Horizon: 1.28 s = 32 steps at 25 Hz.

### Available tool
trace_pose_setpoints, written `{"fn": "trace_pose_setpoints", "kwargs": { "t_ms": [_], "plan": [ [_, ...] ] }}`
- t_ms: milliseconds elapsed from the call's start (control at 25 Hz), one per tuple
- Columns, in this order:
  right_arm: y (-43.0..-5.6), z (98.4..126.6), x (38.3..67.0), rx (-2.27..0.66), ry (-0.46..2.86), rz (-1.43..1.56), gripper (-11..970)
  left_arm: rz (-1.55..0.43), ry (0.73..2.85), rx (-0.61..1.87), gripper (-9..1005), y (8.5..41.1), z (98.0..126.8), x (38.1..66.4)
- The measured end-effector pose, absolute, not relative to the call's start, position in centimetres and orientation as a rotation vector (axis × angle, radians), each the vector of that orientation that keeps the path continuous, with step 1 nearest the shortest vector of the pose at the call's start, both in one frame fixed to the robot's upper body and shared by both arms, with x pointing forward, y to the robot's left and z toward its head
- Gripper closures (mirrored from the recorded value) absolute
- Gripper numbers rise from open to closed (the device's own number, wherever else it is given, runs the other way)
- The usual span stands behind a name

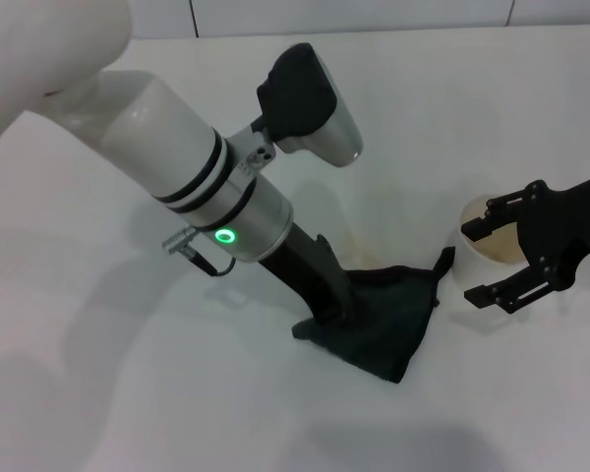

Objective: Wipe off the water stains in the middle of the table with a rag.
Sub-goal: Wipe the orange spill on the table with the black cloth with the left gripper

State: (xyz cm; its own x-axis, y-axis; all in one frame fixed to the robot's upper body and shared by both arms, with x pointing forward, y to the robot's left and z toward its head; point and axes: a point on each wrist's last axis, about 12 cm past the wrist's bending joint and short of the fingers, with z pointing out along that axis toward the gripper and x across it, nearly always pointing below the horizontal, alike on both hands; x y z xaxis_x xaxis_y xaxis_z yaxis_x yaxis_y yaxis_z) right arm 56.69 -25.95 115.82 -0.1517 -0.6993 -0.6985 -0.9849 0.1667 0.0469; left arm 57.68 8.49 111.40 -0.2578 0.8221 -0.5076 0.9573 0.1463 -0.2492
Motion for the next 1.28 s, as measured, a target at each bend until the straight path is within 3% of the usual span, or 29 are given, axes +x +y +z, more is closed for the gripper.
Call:
{"fn": "trace_pose_setpoints", "kwargs": {
  "t_ms": [760,1280],
  "plan": [
    [-25.8,116.1,56.8,-1.591,1.9,0.691,115,-0.645,2.326,1.353,942,13.9,112.1,61.5],
    [-25.7,116.3,57.0,-1.592,1.895,0.681,115,-0.637,2.318,1.426,942,13.5,112.0,61.1]
  ]
}}
